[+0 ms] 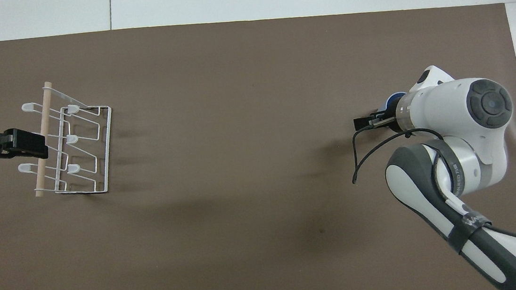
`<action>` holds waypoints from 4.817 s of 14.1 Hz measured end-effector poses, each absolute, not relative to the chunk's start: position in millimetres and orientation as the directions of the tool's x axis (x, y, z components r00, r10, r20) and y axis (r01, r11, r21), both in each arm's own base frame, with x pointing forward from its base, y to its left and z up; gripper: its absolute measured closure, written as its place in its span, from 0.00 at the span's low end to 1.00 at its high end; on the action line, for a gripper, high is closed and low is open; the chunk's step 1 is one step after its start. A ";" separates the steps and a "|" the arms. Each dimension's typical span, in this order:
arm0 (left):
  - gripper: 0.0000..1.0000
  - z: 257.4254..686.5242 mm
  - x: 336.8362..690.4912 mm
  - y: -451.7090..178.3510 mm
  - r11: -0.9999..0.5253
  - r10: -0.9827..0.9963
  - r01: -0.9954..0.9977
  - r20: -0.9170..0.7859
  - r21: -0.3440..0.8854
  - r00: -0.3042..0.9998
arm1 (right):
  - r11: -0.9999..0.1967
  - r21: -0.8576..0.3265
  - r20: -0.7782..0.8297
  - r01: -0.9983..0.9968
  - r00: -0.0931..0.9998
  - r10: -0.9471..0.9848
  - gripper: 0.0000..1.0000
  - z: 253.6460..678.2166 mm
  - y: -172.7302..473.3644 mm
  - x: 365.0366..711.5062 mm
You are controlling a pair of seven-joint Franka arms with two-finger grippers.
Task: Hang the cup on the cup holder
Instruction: 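Lift the blue cup with the right gripper and tip it sideways, then carry the cup toward the left gripper while the left gripper approaches, then close the left gripper on the cup bottom held by the right gripper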
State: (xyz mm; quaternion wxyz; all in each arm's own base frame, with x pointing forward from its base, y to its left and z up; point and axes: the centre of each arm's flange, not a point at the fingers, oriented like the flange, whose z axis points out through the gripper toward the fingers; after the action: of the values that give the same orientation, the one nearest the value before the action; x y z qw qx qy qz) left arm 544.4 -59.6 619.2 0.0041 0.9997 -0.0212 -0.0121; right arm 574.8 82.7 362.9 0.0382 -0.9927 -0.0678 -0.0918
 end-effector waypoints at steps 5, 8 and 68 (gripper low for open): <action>0.00 618.3 544.7 -56.3 -0.999 -0.036 -0.036 -0.026 0.009 0.999 | -0.989 -0.068 0.174 0.132 0.978 0.118 0.12 348.7 77.1 570.9; 0.00 617.3 544.7 -55.6 -0.999 -0.035 -0.035 -0.028 0.008 0.999 | -0.991 -0.068 0.172 0.116 0.980 0.103 0.48 347.8 68.0 571.6; 0.00 614.9 501.3 -194.4 -0.124 0.829 0.991 -0.554 -0.050 0.076 | -0.403 -0.842 -0.263 -0.358 0.925 -0.272 0.95 596.5 395.9 499.3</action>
State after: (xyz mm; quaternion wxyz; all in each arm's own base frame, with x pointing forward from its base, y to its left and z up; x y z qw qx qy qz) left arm 501.3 -194.4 614.9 0.1736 0.7125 0.6387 -0.2329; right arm 499.3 395.9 596.5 0.5130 -0.8364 0.1884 0.0419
